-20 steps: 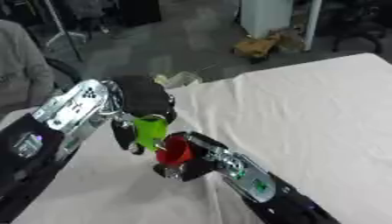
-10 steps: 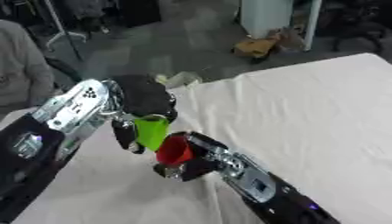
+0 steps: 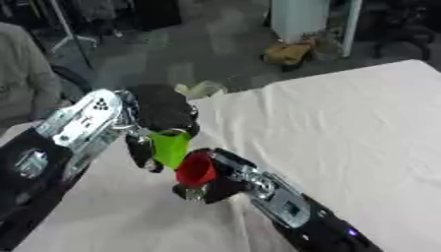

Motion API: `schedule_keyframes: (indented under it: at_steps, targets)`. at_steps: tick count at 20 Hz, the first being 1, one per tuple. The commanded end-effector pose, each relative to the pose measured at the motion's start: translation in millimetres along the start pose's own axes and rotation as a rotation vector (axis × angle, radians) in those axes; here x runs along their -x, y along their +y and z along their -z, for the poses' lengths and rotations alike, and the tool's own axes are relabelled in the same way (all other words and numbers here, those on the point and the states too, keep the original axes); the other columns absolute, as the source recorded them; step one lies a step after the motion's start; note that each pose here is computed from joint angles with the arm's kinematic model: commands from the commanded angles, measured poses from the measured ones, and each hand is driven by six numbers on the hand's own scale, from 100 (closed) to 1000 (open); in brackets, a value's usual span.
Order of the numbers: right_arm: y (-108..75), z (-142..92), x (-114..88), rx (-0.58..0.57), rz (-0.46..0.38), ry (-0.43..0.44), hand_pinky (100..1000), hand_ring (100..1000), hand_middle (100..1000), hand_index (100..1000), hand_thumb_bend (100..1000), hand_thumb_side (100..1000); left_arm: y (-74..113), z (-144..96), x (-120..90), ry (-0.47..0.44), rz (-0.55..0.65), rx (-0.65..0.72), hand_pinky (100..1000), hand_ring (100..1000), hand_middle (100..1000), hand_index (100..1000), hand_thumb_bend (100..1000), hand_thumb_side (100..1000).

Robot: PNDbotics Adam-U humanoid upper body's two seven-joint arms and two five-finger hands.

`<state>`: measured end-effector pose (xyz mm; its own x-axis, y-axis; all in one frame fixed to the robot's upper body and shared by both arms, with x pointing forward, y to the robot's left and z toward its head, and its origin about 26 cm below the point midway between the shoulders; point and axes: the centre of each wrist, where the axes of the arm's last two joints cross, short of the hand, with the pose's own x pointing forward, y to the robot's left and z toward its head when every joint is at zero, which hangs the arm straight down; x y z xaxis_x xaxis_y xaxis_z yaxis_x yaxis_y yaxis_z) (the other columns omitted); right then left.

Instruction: Pour the contents of one cup into another cup.

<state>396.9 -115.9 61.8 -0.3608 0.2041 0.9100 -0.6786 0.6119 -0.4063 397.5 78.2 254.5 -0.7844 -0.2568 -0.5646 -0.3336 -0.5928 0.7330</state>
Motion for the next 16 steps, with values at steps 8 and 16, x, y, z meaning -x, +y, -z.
schedule_keyframes:
  at_steps: [8,16]
  targets:
    - [-10.7,1.9,-10.7,0.030,-0.016,-0.030,481,383,315,496,100,245,11.8,-40.8,21.7,-0.061,-0.042,0.059,310,264,411,691,510,239]
    - [-16.1,-1.8,-10.9,0.059,-0.017,-0.028,482,383,315,497,100,244,-13.8,-77.9,33.2,0.060,-0.347,-0.128,289,230,394,691,429,253]
